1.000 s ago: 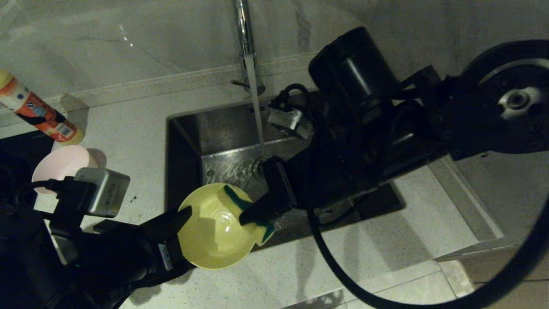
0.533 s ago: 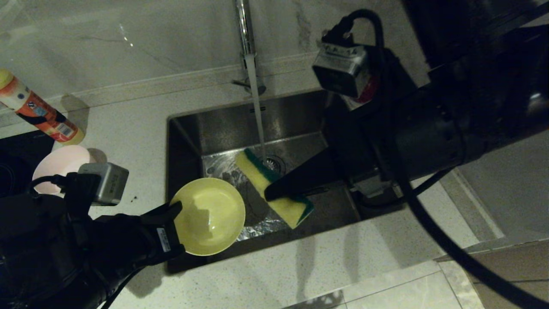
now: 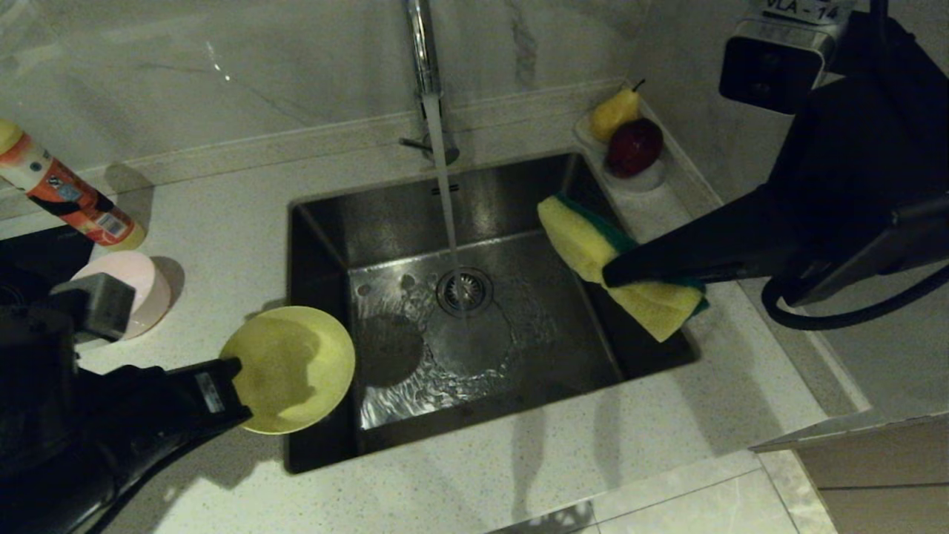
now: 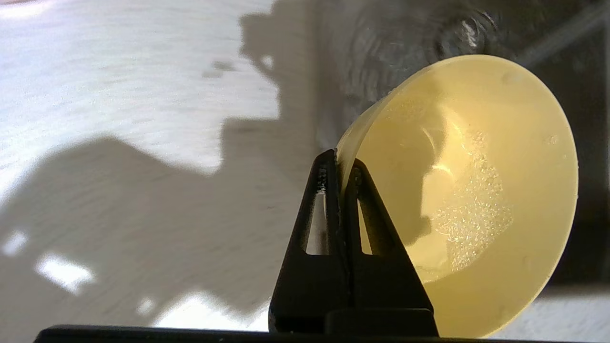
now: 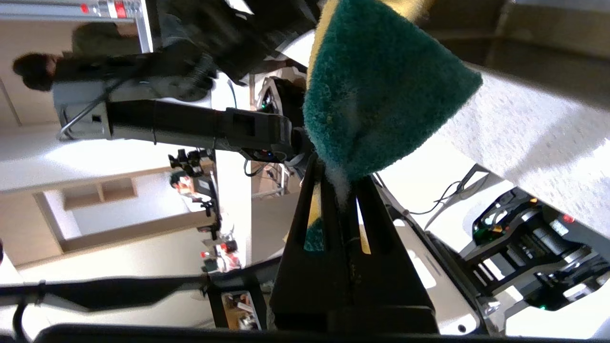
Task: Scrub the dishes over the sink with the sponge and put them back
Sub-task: Rinse the bowl
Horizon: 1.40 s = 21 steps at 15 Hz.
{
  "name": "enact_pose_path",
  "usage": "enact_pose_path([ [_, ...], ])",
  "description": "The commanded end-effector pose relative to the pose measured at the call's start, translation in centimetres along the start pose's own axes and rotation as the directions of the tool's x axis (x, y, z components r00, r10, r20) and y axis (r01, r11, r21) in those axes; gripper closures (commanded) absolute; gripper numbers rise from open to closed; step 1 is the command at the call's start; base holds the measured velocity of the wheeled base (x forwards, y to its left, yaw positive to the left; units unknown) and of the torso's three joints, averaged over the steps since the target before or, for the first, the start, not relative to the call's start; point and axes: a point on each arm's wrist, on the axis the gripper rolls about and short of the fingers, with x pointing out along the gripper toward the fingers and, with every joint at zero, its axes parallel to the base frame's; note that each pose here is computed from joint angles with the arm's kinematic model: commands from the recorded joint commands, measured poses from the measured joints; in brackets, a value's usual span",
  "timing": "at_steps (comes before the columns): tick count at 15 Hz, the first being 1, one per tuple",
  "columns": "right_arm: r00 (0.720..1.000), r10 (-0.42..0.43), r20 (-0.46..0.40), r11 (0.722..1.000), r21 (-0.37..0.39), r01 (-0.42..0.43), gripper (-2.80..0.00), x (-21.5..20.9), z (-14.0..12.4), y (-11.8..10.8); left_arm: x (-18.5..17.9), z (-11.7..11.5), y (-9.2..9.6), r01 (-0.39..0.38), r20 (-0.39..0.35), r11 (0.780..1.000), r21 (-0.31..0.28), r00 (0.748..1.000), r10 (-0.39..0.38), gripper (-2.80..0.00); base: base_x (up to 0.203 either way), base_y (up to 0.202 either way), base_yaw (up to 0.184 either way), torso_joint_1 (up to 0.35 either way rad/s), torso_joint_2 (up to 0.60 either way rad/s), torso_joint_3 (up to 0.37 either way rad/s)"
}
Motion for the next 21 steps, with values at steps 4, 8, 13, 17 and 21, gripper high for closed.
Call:
enact_pose_path([
  [4,0.999,-0.035,-0.024,0.998,0.060,0.036,0.00,-0.6,-1.8,-3.2,-4.1,2.8,3.2,-0.122,-0.026,0.984,-0.133,0.993,0.119,0.00,0.000,0.000,0.000,0.000,0.00,0.000],
  [8,0.999,-0.028,-0.041,0.997,0.071,0.031,0.00,-0.8,-3.0,-4.0,-6.1,0.5,5.1,-0.202,-0.111,0.974,-0.098,0.975,0.191,0.00,0.000,0.000,0.000,0.000,0.00,0.000],
  [13,0.999,-0.015,-0.051,0.997,0.075,0.019,0.00,-0.6,-3.3,-4.4,-4.3,-0.6,6.0,-0.325,-0.194,0.936,-0.137,0.935,0.297,0.00,0.000,0.000,0.000,0.000,0.00,0.000],
  [17,0.999,0.011,-0.031,0.998,0.060,-0.009,0.00,0.0,-2.8,-5.1,-1.0,-1.1,5.6,-0.371,-0.270,0.911,-0.179,0.909,0.317,0.00,0.000,0.000,0.000,0.000,0.00,0.000],
  [21,0.999,0.011,-0.044,0.997,0.071,-0.008,0.00,0.3,-2.9,-5.5,1.9,-1.1,5.5,-0.395,-0.270,0.894,-0.212,0.903,0.335,0.00,0.000,0.000,0.000,0.000,0.00,0.000],
])
